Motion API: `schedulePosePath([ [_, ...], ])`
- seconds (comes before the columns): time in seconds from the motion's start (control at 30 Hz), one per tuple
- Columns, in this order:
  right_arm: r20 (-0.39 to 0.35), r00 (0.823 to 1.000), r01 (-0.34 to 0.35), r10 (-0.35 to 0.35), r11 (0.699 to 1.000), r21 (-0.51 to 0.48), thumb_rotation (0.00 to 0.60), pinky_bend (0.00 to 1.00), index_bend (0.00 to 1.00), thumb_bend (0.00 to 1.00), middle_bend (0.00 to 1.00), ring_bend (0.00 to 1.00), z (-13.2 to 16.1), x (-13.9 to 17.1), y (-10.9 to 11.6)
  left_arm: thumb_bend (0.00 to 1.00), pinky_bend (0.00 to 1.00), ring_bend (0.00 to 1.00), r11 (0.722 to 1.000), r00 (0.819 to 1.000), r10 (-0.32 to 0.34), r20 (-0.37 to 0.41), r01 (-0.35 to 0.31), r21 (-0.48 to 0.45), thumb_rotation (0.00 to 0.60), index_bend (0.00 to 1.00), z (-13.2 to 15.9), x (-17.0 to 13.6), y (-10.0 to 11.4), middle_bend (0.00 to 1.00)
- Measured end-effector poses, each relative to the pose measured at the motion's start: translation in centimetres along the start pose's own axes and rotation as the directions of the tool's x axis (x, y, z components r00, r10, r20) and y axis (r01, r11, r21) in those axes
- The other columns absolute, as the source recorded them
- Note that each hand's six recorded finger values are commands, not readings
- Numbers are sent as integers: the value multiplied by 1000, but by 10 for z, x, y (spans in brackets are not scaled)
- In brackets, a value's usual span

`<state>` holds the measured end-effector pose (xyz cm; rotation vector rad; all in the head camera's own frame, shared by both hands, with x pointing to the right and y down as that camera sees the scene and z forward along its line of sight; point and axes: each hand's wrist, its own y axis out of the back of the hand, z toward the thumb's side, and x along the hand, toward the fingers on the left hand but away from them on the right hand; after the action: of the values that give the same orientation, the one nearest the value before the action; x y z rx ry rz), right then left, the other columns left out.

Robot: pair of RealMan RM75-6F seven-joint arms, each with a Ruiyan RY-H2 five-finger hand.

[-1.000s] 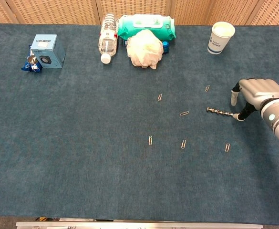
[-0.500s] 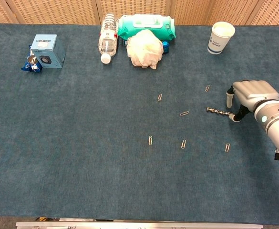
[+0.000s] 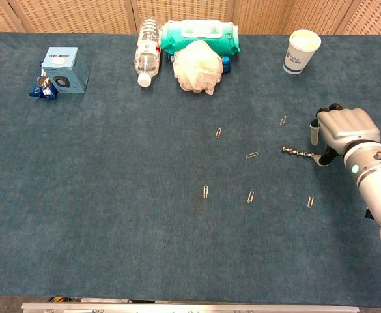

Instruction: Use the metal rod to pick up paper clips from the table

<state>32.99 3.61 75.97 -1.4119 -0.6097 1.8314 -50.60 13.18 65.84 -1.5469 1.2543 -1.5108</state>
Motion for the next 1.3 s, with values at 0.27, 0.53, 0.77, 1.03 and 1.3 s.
schedulePosePath([
  [0.27, 0, 1000, -6, 6, 1000, 19, 600, 242, 488, 235, 151, 51, 3, -1, -5, 142, 738, 535, 1000, 1000, 2, -5, -2, 6, 600, 572, -1, 0, 0, 562],
  [0.53, -7, 1000, -8, 8, 999, 35, 600, 241, 505, 238, 151, 51, 7, -1, -6, 142, 738, 535, 1000, 1000, 2, -9, -2, 3, 600, 573, -3, -1, -1, 562],
  [0.77, -5, 1000, -11, 11, 999, 45, 600, 240, 517, 257, 151, 51, 9, -3, -8, 142, 738, 535, 1000, 1000, 3, -13, -3, 3, 600, 573, -5, -1, -1, 562],
  [1.03, -2, 1000, -17, 17, 999, 47, 600, 240, 520, 257, 151, 51, 9, -5, -9, 142, 738, 535, 1000, 1000, 4, -18, -4, 4, 600, 573, -7, -2, -2, 563],
  [1.3, -5, 1000, -28, 28, 998, 53, 600, 239, 521, 258, 151, 51, 11, -6, -10, 142, 738, 535, 1000, 1000, 3, -19, -3, 0, 600, 573, -8, -2, -2, 563],
])
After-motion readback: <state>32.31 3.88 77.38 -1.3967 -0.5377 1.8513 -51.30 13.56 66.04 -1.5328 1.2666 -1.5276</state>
